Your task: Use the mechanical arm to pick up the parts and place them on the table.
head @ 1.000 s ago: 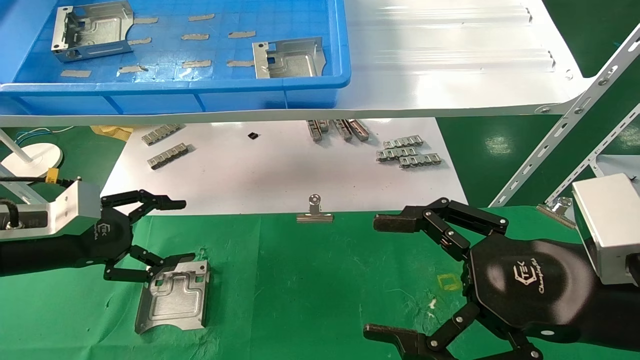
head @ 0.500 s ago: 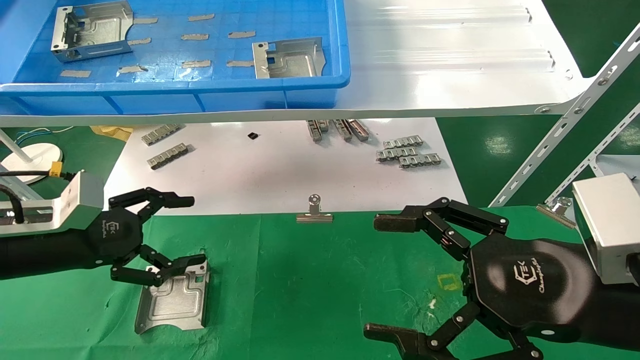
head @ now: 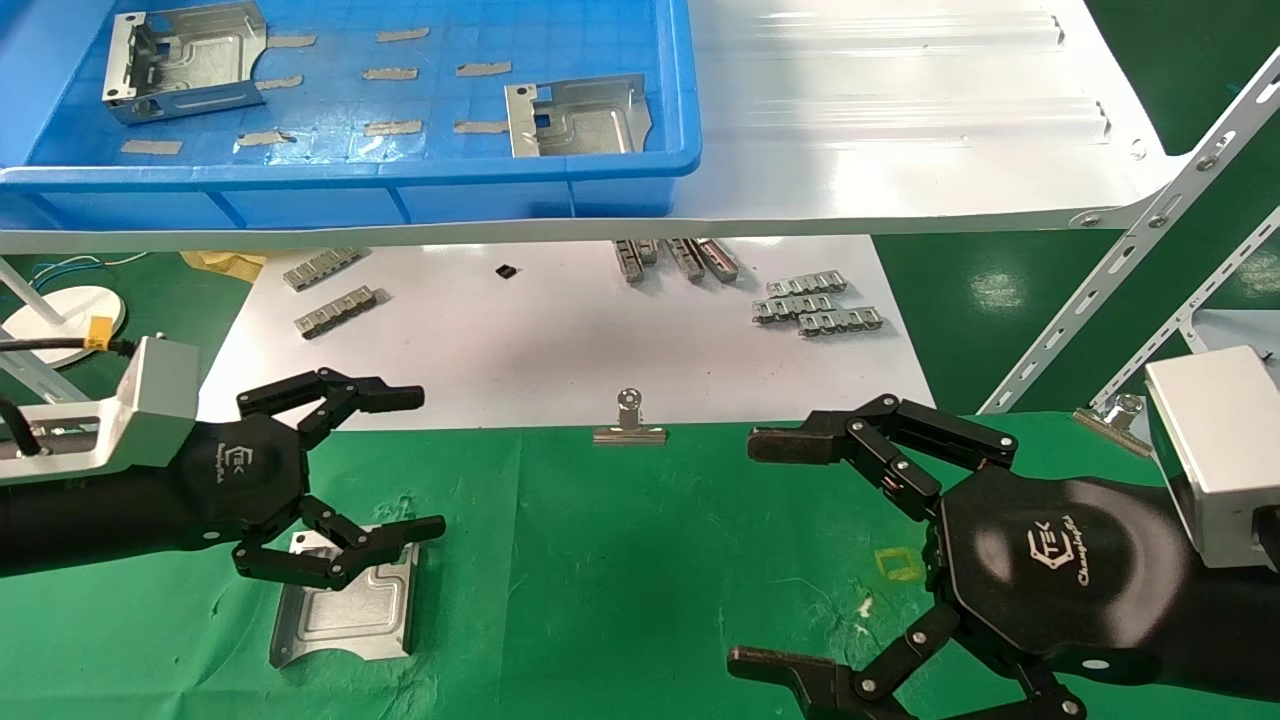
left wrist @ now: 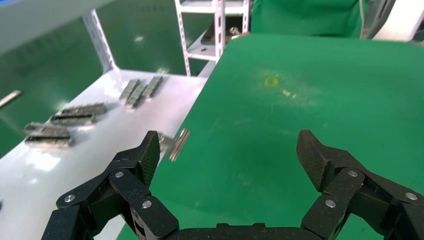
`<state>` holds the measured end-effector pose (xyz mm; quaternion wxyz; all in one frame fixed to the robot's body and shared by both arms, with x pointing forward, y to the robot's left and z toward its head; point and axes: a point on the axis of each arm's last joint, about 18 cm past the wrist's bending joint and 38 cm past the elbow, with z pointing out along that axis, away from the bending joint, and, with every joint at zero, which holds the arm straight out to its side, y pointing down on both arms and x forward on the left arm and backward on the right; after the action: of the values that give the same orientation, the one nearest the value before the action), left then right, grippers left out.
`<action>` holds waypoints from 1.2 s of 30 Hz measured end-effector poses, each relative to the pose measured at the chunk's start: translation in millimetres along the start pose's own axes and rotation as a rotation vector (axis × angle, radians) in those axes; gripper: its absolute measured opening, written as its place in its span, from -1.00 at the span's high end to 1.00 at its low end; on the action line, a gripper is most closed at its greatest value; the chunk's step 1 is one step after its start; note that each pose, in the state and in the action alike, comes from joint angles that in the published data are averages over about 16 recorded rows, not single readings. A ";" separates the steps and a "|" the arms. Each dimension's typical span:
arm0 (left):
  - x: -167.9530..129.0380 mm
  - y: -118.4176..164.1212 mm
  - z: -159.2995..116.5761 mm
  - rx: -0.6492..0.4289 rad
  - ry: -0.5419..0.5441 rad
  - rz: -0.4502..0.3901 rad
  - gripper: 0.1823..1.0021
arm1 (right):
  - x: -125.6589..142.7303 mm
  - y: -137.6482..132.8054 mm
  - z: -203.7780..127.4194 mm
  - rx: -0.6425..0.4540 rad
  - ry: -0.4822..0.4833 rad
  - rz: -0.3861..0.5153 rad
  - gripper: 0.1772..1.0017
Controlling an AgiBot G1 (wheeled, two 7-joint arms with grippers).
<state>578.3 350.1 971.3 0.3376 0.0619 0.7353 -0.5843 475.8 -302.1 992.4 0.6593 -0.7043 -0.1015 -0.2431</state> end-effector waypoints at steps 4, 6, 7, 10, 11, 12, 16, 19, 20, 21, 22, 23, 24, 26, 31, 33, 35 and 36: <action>6.9 -8.0 2.0 0.030 0.013 -0.014 -1.00 | 0.0 0.0 0.0 0.000 0.000 0.000 -1.00; 10.6 -12.2 2.8 0.044 0.020 -0.021 -1.00 | 0.0 0.0 0.0 0.000 0.000 0.000 -1.00; 12.4 -14.3 3.1 0.051 0.024 -0.024 -1.00 | 0.0 0.0 0.0 0.000 0.000 0.000 -1.00; 18.2 -20.8 3.8 0.071 0.035 -0.034 -1.00 | 0.0 0.0 0.0 0.000 0.000 0.000 -1.00; 20.2 -23.0 3.9 0.077 0.039 -0.037 -1.00 | 0.0 0.0 0.0 0.000 0.000 0.000 -1.00; 22.2 -25.3 4.1 0.083 0.043 -0.040 -1.00 | 0.0 0.0 0.0 0.000 0.000 0.000 -1.00; 30.6 -34.4 4.2 0.106 0.058 -0.051 -1.00 | 0.0 0.0 0.0 0.000 0.000 0.000 -1.00; 37.2 -41.3 4.1 0.122 0.071 -0.059 -1.00 | 0.0 0.0 0.0 0.000 0.000 0.000 -1.00; 39.5 -43.7 4.0 0.127 0.075 -0.062 -1.00 | 0.0 0.0 0.0 0.000 0.000 0.000 -1.00; 41.8 -46.0 3.8 0.132 0.080 -0.065 -1.00 | 0.0 0.0 0.0 0.000 0.000 0.000 -1.00; 44.2 -48.4 3.7 0.136 0.084 -0.067 -1.00 | 0.0 0.0 0.0 0.000 0.000 0.000 -1.00; 46.6 -50.7 3.5 0.141 0.089 -0.069 -1.00 | 0.0 0.0 0.0 0.000 0.000 0.000 -1.00; 49.0 -53.1 3.3 0.145 0.093 -0.072 -1.00 | 0.0 0.0 0.0 0.000 0.000 0.000 -1.00; 53.9 -57.9 2.8 0.153 0.103 -0.076 -1.00 | 0.0 0.0 0.0 0.000 0.000 0.000 -1.00; 66.5 -69.3 1.5 0.170 0.126 -0.087 -1.00 | 0.0 0.0 0.0 0.000 0.000 0.000 -1.00; 70.3 -72.7 1.1 0.174 0.133 -0.089 -1.00 | 0.0 0.0 0.0 0.000 0.000 0.000 -1.00; 73.0 -74.9 0.8 0.177 0.138 -0.091 -1.00 | 0.0 0.0 0.0 0.000 0.000 0.000 -1.00; 74.3 -76.1 0.6 0.178 0.141 -0.092 -1.00 | 0.0 0.0 0.0 0.000 0.000 0.000 -1.00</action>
<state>484.8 303.4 991.2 0.2510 0.0987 0.7046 -0.6563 475.8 -302.1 992.4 0.6593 -0.7042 -0.1014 -0.2431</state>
